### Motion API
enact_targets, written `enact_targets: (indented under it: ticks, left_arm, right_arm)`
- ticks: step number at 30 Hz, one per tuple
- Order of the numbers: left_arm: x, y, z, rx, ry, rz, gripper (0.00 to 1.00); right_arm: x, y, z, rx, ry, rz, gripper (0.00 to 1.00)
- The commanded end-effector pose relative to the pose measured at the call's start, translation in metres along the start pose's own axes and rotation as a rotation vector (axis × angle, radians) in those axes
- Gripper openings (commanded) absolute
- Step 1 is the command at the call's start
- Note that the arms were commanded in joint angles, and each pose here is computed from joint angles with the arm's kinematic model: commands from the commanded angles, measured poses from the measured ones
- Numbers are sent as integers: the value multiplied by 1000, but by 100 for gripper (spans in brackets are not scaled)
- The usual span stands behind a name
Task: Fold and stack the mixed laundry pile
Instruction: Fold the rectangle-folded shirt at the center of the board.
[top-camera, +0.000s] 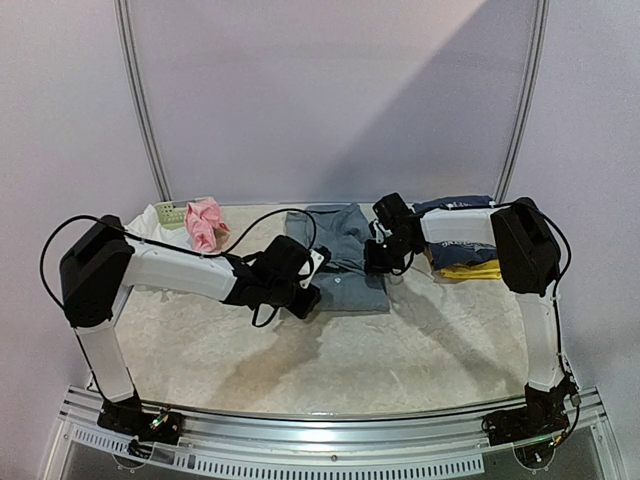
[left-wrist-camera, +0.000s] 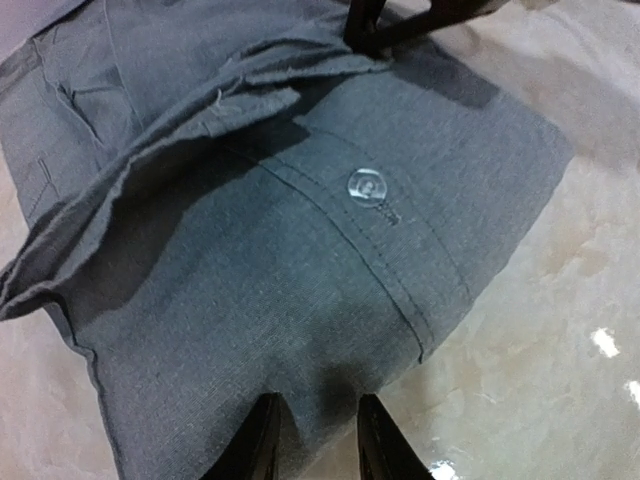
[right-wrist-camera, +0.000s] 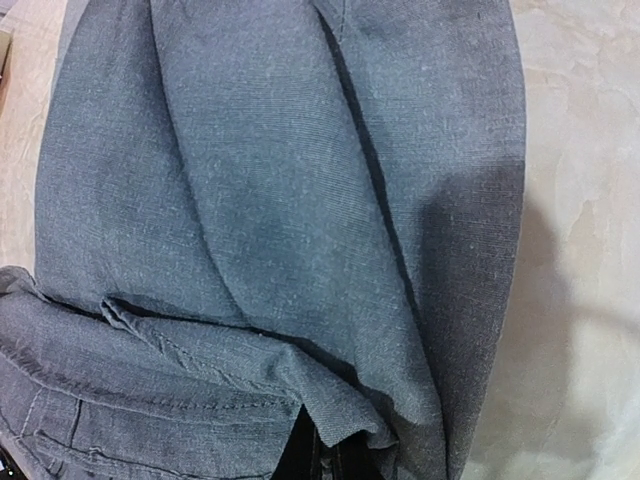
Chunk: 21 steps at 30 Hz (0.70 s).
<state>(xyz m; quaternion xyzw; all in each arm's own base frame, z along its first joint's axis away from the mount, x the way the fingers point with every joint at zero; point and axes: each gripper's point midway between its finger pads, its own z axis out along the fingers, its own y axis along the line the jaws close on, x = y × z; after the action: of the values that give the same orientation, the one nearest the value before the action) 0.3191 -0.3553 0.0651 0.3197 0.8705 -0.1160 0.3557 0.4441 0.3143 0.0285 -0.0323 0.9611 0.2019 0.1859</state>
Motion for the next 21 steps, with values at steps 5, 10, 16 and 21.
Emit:
enact_targets:
  ticks: [5, 10, 16, 21]
  left_arm:
    - [39, 4, 17, -4, 24, -31, 22]
    - [66, 4, 18, 5, 52, -66, 20]
    - [57, -2, 8, 26, 42, -67, 20]
    - [33, -5, -8, 36, -7, -68, 21]
  right_arm:
    - [3, -9, 9, 15, 13, 12, 3]
    - [1, -9, 9, 17, 10, 7, 3]
    - [-1, -7, 7, 15, 13, 0, 11]
    - [-7, -3, -1, 14, 0, -14, 40]
